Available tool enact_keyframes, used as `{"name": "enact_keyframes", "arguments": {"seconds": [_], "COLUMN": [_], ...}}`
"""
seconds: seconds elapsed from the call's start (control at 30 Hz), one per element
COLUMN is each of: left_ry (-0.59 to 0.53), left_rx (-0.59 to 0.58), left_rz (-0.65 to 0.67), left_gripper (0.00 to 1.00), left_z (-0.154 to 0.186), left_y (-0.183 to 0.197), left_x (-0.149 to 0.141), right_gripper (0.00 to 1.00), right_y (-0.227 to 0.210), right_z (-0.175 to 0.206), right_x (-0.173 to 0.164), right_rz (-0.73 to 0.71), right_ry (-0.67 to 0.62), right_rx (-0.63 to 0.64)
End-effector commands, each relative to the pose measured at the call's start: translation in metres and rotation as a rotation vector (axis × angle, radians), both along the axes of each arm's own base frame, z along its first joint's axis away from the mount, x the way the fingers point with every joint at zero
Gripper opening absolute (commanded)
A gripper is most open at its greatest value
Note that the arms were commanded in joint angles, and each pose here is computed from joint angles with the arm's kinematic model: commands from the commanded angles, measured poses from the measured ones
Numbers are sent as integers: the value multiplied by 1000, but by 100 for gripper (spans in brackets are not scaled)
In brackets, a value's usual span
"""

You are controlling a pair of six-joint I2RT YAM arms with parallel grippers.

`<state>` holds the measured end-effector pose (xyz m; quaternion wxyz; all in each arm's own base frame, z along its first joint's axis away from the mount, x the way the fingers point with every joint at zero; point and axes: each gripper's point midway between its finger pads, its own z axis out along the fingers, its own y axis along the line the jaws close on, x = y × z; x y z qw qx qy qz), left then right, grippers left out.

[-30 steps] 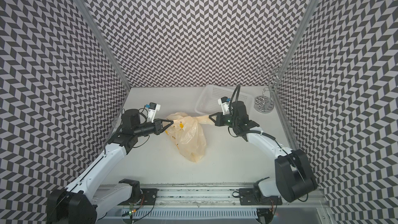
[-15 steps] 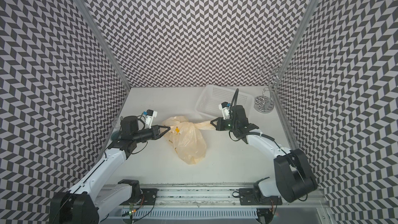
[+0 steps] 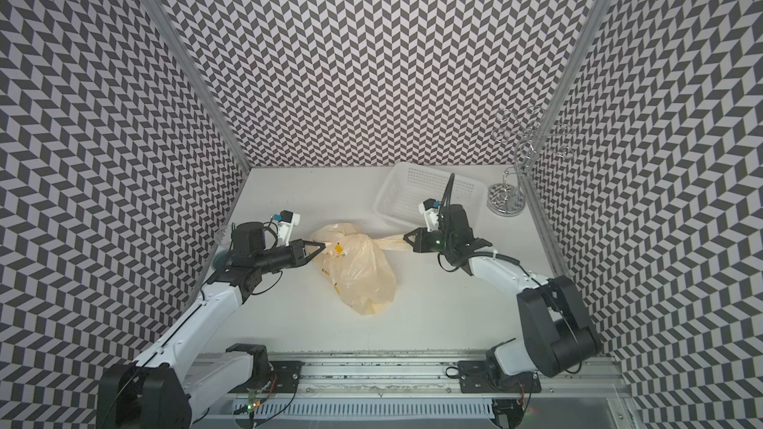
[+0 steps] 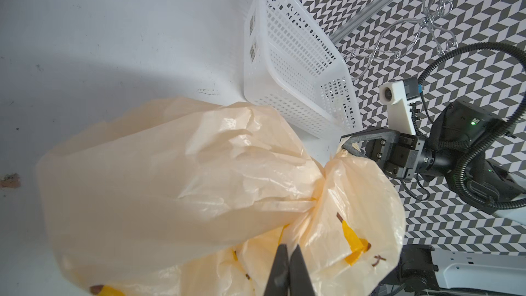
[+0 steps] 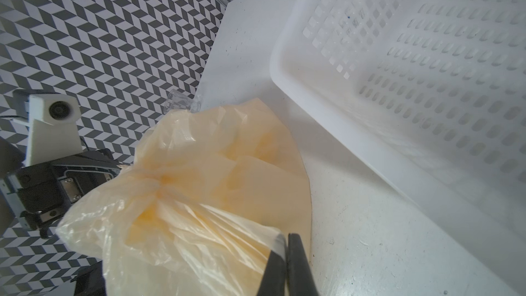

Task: Place the peach into a plastic bag & tie a knot
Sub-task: Tie the plastic bag at the center of the board.

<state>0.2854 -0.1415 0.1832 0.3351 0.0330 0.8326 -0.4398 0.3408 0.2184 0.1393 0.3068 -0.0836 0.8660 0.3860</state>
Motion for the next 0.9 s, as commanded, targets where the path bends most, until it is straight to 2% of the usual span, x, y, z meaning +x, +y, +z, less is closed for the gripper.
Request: {"name": "enact_keyframes", "arguments": {"seconds": [0.0,0.07,0.13,0.2,0.3,0.33,0.43,0.57,0.73,0.87], "left_ry": [-112,-122,-132,-133,-131,-136,-156,-189,-126,-79], "left_rx": [1,-58,-75,-79,-139,-145,-144,-102,-45,10], "left_rz": [128,63,74,79,47,42,7,-85,-194,-204], "left_gripper": [0,4,10,26,43,45,47,52,53,42], "left_z": [25,37,42,43,49,52,59,76,61,44], "left_y": [30,15,18,20,14,13,6,-27,-66,-75], "left_x": [27,22,22,24,23,24,25,23,19,22], "right_gripper": [0,0,0,0,0,0,0,0,0,0], "right_y": [-73,-58,-51,-47,-42,-41,-38,-34,-29,-29], "right_z": [-35,-21,-15,-12,-11,-9,-5,0,5,4], "right_x": [26,25,26,25,24,24,24,23,21,21], "right_rz": [-276,-229,-210,-195,-177,-174,-170,-162,-152,-151], "right_ry": [10,-16,-26,-29,-30,-34,-43,-52,-59,-60], "right_rx": [-270,-240,-213,-194,-184,-182,-173,-157,-143,-140]}}
